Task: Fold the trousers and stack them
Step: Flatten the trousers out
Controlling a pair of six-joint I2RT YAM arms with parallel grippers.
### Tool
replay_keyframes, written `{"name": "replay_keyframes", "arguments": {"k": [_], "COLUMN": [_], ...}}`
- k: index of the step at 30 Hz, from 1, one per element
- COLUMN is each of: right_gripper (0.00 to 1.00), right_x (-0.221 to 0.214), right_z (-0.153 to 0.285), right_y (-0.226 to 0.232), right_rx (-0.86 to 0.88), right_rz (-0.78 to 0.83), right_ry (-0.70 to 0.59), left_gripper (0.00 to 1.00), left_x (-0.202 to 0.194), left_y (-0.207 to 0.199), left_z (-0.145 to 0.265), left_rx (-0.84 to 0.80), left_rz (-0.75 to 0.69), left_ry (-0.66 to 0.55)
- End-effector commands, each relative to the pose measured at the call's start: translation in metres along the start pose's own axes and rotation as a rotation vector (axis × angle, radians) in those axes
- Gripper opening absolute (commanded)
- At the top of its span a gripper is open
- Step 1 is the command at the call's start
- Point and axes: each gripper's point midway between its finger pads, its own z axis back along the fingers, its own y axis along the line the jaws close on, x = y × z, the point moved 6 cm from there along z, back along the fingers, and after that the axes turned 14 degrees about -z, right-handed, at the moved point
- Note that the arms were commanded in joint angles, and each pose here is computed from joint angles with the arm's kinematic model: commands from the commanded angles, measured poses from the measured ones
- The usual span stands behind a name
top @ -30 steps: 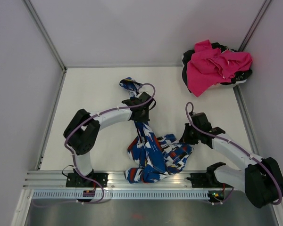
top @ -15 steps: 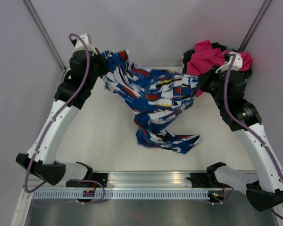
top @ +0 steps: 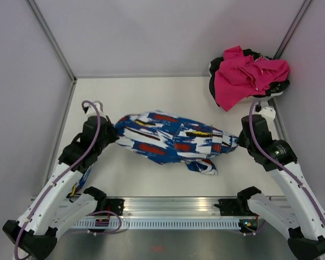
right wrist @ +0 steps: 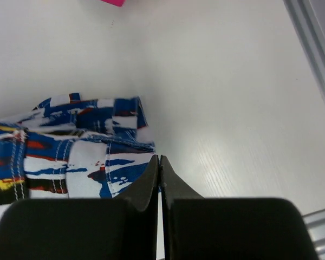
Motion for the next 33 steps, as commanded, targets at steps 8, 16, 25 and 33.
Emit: {"name": "replay_keyframes", "arguments": {"k": [8,16,25,33], "right_gripper": [0.0,0.0,0.69,0.78], "right_x": [0.106,0.074,-0.061,-0.102], "right_z": [0.122,0.061,-0.013,-0.047], "right_y": [-0.013,-0.001,0.064,0.07], "right_rx": [0.016,-0.1,0.51,0.613], "right_rz": [-0.064,0.039,-0.107,-0.184], "right_ry": [-0.217,-0.109,0.351,0.402], "left_gripper": [0.02,0.02,0.02,0.02], "left_x": [0.012,0.019,-0.066,-0.077], "left_y": [0.014,0.001,-0.01,0.002], "left_z": [0.057,0.021,-0.045,-0.037], "left_rx": [0.002,0.059,0.068,0.109], "left_rz": [0.067,-0.017,0.02,0.008], "left_ry": [0.059,0.19,0.322,0.313]}}
